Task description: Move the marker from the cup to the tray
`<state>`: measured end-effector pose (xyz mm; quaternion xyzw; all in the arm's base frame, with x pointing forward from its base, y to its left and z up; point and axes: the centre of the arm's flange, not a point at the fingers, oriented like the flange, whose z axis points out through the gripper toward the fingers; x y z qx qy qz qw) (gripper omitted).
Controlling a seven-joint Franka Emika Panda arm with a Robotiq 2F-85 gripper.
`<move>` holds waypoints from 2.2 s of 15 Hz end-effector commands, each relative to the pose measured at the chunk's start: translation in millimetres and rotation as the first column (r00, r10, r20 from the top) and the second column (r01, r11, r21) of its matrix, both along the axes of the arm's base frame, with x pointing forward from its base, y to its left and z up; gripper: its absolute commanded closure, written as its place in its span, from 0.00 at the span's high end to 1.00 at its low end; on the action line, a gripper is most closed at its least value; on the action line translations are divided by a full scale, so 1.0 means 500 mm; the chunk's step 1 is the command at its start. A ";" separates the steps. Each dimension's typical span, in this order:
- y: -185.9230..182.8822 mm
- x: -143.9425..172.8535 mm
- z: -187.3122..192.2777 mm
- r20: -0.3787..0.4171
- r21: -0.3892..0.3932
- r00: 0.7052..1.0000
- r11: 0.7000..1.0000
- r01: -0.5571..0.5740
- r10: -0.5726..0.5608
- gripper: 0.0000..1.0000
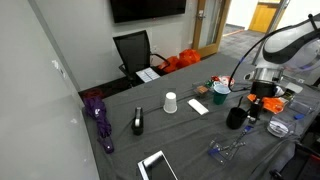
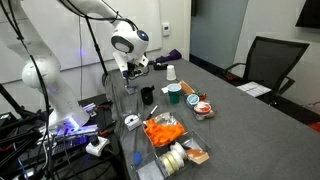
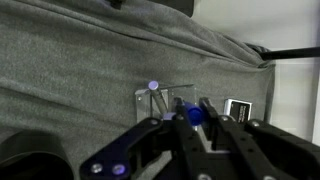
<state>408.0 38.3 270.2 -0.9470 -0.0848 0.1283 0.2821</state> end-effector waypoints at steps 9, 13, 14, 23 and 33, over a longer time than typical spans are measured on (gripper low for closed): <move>0.020 -0.038 -0.088 0.094 -0.016 0.993 0.998 -0.066 0.067 0.05; 0.008 -0.070 -0.095 0.152 0.022 0.983 0.994 -0.111 0.106 0.05; 0.008 -0.075 -0.100 0.171 0.029 0.979 0.992 -0.120 0.113 0.05; -0.005 -0.095 -0.120 0.315 0.054 0.944 0.991 -0.120 0.097 0.46; -0.028 -0.117 -0.038 0.251 -0.024 0.949 0.981 -0.192 0.192 1.00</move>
